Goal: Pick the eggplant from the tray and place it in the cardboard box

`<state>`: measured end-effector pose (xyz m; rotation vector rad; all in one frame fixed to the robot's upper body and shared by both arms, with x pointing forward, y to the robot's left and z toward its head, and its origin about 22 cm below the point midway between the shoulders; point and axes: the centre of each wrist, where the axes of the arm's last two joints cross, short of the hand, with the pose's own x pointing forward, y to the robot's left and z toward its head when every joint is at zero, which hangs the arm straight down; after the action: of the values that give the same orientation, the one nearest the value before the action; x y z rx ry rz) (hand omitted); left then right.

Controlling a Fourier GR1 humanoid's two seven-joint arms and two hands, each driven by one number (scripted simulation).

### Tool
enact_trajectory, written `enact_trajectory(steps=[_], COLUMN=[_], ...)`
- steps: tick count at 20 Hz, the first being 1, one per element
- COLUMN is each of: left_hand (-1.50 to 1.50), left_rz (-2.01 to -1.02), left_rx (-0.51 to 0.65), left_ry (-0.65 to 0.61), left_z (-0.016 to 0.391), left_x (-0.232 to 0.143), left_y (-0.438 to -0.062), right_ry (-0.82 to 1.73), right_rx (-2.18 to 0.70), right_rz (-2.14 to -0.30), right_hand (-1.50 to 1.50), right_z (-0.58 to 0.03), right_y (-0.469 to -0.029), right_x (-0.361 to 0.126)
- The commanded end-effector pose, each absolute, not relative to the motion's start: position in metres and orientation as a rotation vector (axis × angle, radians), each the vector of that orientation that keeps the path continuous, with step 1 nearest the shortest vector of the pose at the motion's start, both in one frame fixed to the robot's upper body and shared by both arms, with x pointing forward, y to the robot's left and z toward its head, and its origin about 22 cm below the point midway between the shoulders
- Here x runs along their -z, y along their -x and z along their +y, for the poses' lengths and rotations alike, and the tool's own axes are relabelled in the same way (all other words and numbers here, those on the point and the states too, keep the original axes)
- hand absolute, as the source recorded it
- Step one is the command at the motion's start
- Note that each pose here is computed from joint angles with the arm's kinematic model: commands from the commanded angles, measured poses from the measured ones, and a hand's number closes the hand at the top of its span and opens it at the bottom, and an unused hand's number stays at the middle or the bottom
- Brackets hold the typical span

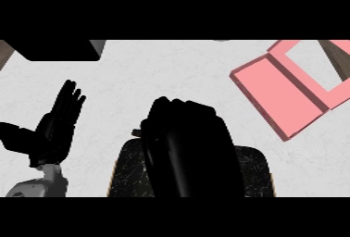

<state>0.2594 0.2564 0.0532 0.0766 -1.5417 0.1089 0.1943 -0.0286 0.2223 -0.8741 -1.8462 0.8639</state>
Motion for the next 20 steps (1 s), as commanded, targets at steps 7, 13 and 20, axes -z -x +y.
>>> enact_trajectory(steps=[7,13,20], left_hand=[0.00,0.00,0.00], left_rz=[-1.546,-1.543,-1.557], left_rx=[-0.104,-0.106,-0.104], left_ry=[-0.074,-0.062,-0.070], left_z=[0.261,0.251,0.247], left_x=[-0.056,-0.041,-0.060], left_y=[-0.263,-0.263,-0.260], right_ry=[1.005,1.201,1.265], right_rx=[-0.737,-0.714,-0.802], right_rz=[-1.637,-1.605,-1.525], right_hand=[1.50,1.50,1.50], right_z=[-0.099,-0.135,-0.180], right_y=[-0.257,-0.300,-0.349], right_x=[-0.237,-0.225,-0.199])
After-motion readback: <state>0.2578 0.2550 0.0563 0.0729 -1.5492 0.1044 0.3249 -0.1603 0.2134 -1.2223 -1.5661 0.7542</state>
